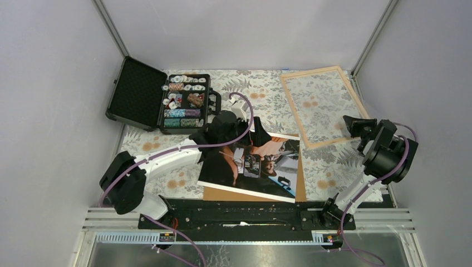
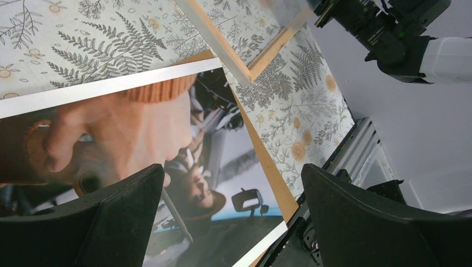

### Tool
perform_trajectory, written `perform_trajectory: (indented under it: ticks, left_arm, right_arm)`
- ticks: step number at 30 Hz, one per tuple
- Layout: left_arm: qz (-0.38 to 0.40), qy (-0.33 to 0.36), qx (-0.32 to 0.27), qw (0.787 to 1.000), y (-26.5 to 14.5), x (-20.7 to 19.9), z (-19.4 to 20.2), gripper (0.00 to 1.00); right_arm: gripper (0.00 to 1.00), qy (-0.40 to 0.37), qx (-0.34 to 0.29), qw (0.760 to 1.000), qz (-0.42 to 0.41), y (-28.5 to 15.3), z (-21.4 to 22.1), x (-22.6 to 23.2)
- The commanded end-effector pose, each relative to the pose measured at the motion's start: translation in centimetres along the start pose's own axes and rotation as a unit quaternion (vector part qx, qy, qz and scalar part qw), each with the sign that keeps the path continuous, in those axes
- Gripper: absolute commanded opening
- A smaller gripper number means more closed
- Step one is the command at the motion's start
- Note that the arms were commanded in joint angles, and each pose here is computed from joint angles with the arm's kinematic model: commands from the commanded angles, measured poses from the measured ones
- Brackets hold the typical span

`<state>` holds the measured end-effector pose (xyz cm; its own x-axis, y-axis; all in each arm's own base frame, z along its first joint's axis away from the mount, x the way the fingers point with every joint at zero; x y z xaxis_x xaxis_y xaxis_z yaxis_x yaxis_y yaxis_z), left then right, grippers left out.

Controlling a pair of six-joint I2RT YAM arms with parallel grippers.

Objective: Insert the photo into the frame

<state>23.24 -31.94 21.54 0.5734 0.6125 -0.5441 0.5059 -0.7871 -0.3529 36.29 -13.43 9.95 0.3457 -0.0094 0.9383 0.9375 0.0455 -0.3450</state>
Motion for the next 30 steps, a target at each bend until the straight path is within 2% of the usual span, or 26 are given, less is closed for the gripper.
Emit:
perform_trajectory:
  ticks: [1, 19, 30]
  left_arm:
    - [0.021, 0.013, -0.015, 1.0, 0.9, -1.0, -1.4, 0.99]
    - [-0.005, 0.032, -0.011, 0.999, 1.5, 0.0, -1.1, 0.99]
    - [0.001, 0.027, -0.011, 1.0, 1.4, -0.2, -1.1, 0.99]
  right_arm:
    - [0.0, 0.023, 0.011, 0.998, -0.059, -0.2, -0.9, 2.1]
    - [0.0, 0.081, 0.021, 0.988, -0.128, -0.7, -1.4, 4.0]
    - [0.0, 0.072, 0.015, 0.988, -0.134, -0.6, -1.3, 4.7]
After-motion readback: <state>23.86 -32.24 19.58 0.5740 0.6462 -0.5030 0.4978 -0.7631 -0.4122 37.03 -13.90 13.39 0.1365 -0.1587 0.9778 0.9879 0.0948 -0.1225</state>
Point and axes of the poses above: each gripper's point midway between its finger pads, its own y axis out along the fingers, its own x axis along the line the jaws close on, z = x × y, the point moved 6 cm from there along -y, back along the fingers, and after that the axes turned 5 degrees about y, right-handed, at the moved point
